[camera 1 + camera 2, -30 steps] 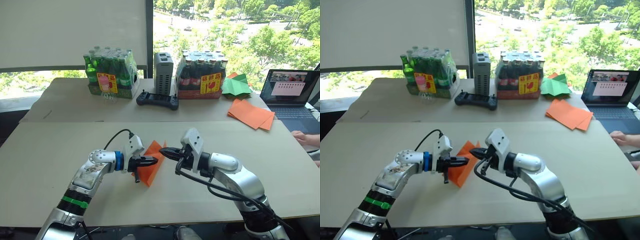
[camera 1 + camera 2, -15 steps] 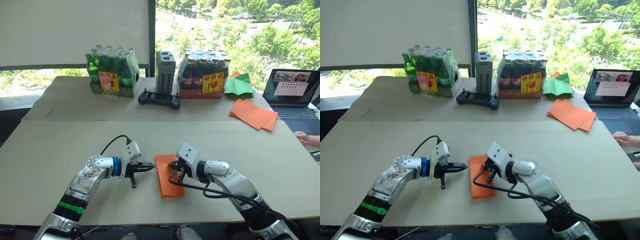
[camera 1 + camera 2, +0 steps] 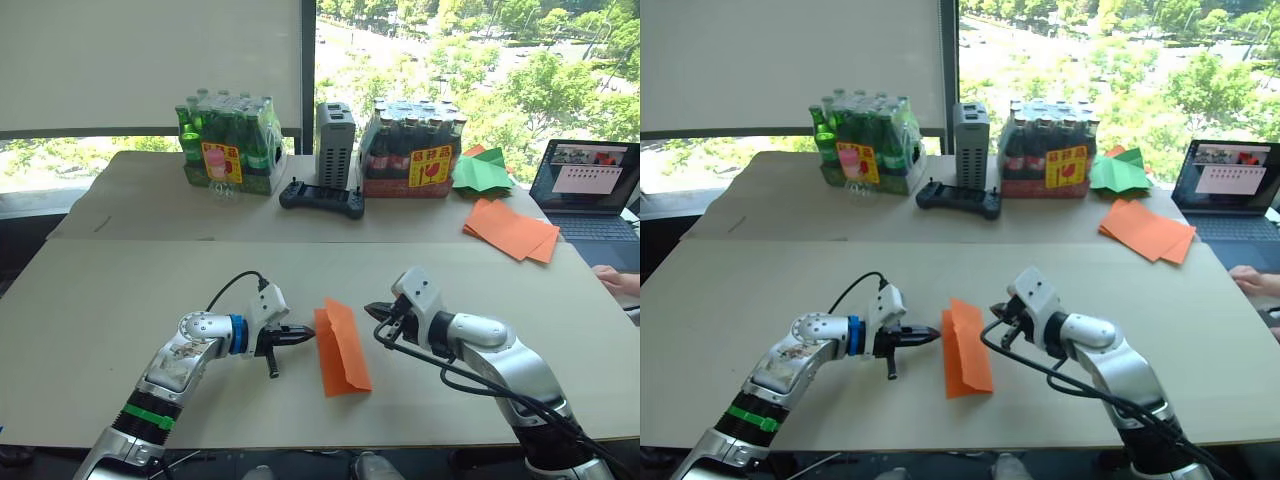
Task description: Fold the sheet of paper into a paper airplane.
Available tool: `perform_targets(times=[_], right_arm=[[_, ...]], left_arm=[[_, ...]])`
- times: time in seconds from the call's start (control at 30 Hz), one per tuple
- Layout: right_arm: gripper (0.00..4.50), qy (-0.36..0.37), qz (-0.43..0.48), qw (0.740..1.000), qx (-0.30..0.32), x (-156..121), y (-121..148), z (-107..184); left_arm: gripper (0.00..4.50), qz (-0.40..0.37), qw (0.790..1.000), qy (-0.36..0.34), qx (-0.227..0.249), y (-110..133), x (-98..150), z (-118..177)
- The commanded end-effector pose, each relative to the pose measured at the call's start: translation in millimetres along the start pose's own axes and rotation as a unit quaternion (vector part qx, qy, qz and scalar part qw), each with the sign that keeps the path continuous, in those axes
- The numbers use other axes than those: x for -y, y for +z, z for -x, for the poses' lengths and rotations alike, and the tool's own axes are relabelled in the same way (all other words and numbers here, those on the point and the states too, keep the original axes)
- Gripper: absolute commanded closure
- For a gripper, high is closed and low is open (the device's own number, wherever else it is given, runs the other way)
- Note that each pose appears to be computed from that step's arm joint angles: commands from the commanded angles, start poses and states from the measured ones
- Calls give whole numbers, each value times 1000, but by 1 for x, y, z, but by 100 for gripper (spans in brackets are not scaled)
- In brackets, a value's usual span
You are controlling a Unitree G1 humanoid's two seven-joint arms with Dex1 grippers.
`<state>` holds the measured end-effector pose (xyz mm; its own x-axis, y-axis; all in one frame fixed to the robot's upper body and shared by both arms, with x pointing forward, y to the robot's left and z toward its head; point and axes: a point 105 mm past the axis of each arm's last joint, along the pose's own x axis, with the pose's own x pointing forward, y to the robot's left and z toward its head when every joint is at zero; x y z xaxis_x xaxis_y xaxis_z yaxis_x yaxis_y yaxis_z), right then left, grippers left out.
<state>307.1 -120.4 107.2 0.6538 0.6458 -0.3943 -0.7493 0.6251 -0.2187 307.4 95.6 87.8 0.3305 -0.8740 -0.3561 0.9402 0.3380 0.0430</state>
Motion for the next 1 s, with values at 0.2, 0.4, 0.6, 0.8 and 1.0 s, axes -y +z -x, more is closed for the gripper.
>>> perform_targets(times=[0.2,0.4,0.6,0.8,1.0], right_arm=[[443,56,16,998,-24,-34,-13,-12],[443,92,12,996,-1,-59,0,-31],[443,102,9,995,8,-65,6,-40],[443,91,3,996,12,-58,8,-38],[443,22,-4,999,36,-12,21,-14]], left_arm=[[450,-31,999,-2,20,20,0,3],[450,-32,999,10,17,21,-1,12],[450,-33,999,13,19,23,0,13],[450,-40,999,12,26,30,-2,6],[450,-52,998,-13,27,34,4,-7]])
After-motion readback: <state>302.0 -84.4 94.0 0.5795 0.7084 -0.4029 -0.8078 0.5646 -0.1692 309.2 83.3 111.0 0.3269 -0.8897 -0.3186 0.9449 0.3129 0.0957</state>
